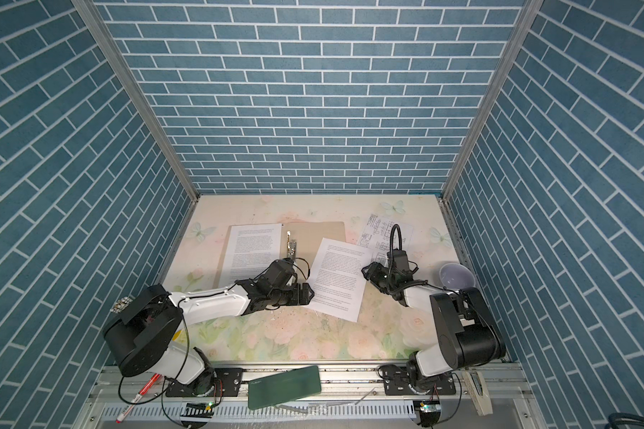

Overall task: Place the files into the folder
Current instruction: 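Carry the white text sheet toward the folder with the left gripper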

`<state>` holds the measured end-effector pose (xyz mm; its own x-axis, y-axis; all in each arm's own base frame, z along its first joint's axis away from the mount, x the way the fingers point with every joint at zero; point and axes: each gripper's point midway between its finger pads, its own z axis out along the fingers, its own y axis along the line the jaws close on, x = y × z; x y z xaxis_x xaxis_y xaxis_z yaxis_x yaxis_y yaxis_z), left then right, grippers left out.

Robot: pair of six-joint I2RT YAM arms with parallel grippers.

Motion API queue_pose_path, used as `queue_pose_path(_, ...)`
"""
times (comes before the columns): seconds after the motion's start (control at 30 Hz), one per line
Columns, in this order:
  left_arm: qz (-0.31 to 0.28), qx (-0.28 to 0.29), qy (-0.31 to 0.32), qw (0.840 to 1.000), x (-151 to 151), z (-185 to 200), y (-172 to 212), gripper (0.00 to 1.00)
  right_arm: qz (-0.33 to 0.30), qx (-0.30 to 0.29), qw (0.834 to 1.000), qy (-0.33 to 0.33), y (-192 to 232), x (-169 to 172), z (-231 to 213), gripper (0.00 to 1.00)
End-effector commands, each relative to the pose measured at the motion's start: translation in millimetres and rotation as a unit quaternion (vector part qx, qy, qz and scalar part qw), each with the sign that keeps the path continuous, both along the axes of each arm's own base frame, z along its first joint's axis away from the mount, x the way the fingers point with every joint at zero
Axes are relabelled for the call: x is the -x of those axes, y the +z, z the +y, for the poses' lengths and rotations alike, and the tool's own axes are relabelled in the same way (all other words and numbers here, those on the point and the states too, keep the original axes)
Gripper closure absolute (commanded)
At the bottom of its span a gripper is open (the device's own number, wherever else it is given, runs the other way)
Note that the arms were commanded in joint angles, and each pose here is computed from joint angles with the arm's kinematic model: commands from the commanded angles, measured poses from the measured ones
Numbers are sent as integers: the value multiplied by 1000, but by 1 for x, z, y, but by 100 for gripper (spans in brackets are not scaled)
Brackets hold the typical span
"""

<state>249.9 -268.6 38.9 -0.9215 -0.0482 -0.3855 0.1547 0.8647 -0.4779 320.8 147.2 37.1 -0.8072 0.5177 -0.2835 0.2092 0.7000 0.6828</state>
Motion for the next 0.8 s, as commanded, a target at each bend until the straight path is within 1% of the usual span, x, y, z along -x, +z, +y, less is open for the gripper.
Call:
queue_pose_path(0.0,28,-6,-6,1000,9,4,-19,8,40,10,999,-9,-21,16,-4,46)
queue_pose_path(0.2,36,1,-10,999,12,2,-21,9,44,11,999,-9,-23,18,-4,49)
queue_pose_path(0.3,45,12,-11,999,14,-1,-23,10,48,9,999,-5,-26,20,-2,52)
queue_pose_path(0.57,59,65,-3,996,19,-12,-21,13,49,-3,999,-7,-30,22,1,56)
queue_pose_path(0.77,53,100,10,993,19,-15,-9,16,49,-8,999,-5,-30,23,3,59)
